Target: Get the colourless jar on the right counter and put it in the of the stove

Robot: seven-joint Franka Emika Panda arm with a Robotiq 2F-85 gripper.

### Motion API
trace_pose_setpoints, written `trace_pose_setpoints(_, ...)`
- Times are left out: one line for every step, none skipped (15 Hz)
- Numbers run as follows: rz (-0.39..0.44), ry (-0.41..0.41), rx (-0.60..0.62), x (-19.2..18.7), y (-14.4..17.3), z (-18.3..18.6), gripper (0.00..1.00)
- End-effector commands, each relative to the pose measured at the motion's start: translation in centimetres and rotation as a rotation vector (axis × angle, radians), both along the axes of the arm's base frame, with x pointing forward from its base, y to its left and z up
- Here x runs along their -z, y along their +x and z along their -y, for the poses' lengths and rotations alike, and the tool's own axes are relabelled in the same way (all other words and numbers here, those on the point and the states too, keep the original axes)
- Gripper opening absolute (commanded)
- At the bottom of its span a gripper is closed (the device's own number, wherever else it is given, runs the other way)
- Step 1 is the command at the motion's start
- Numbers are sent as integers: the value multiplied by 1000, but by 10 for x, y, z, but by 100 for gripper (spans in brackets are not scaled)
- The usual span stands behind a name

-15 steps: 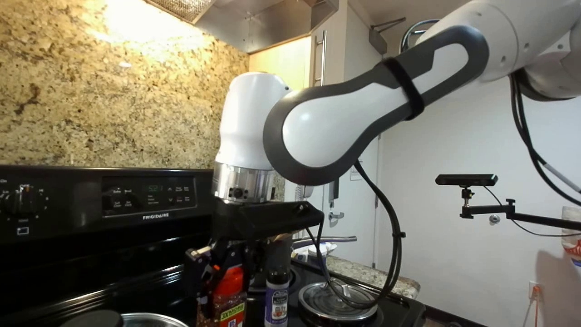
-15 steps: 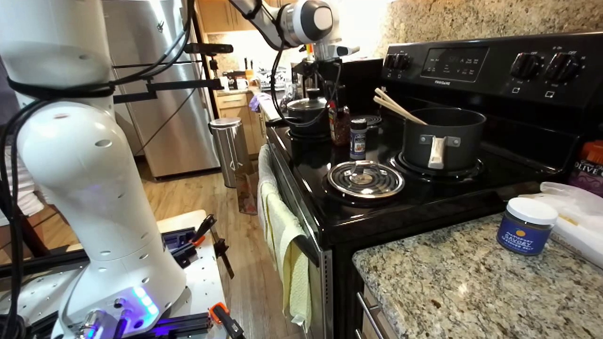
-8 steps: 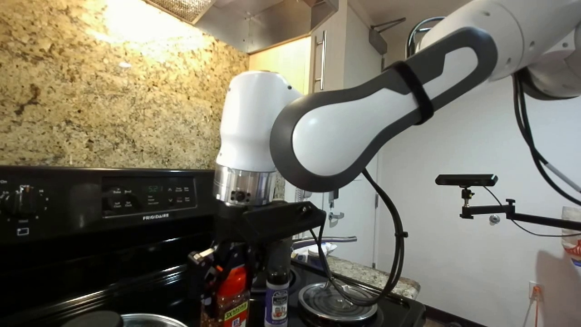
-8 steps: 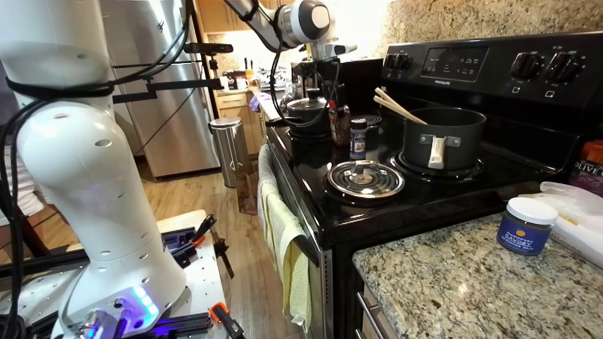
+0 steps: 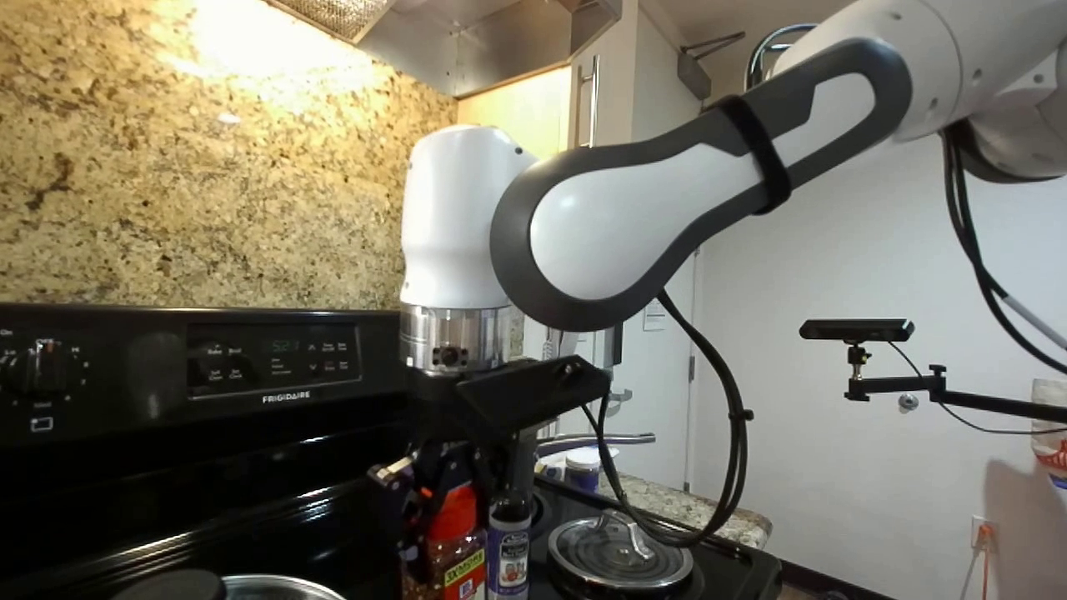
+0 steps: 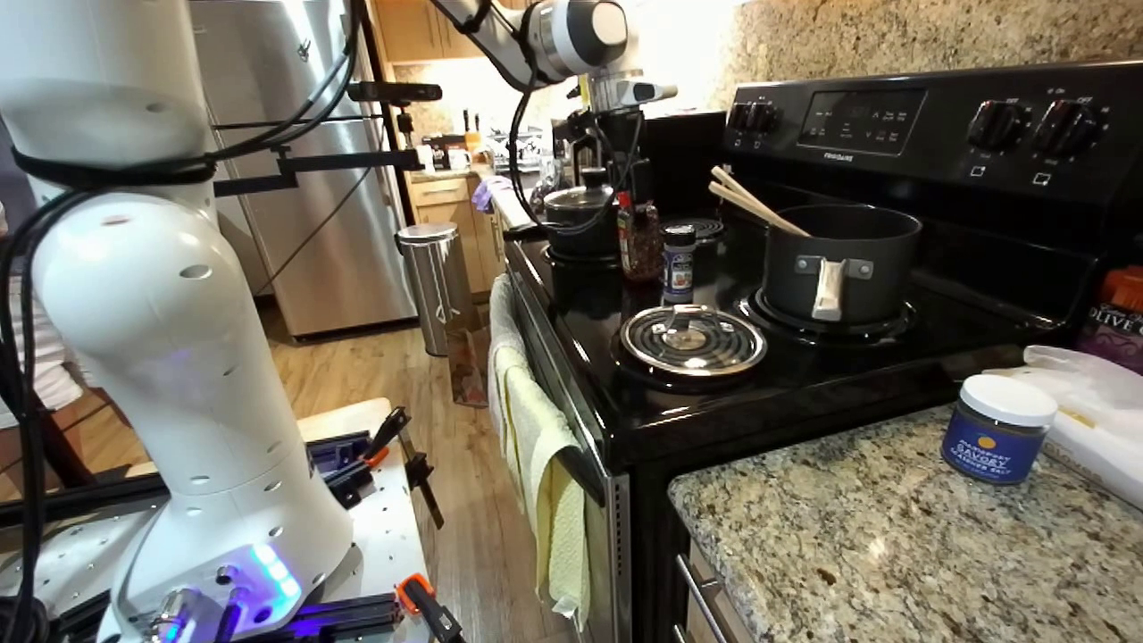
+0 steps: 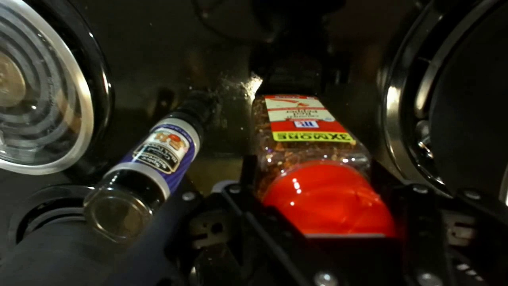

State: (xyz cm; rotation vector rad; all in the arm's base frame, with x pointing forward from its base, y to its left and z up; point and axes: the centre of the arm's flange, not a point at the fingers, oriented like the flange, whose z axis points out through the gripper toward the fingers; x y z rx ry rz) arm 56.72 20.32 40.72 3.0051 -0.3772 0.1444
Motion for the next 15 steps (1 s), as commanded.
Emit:
trace_pose_setpoints(-94,-23,-3,15,-1,6,39)
trace_pose_setpoints(-97,-24,-13,17,-1,7,39)
trace_pose_setpoints(-94,-23,-15,17,-1,7,39)
trace_pose_setpoints(-94,-21,-25,18,0,7,39)
trace_pose_setpoints(-89,-12,-36,19,0,7,39)
trace_pose_setpoints(-85,-4,-44,20,0,8,39)
trace_pose_setpoints(-84,8,-55,21,0,9,39)
trace_pose_setpoints(-84,23,-72,22,1,10,39)
trace_pose_setpoints(-80,30,-75,25,1,11,39)
trace_pose_setpoints(-81,45,-86,25,2,14,39)
trace_pose_setpoints(-83,52,-90,25,3,17,39)
trace_pose_setpoints(-87,66,-98,25,4,18,39)
trace_pose_setpoints(-87,69,-94,26,4,20,39)
trace_pose_setpoints(-86,73,-92,25,5,21,39)
trace_pose_setpoints(-86,71,-91,26,6,22,39)
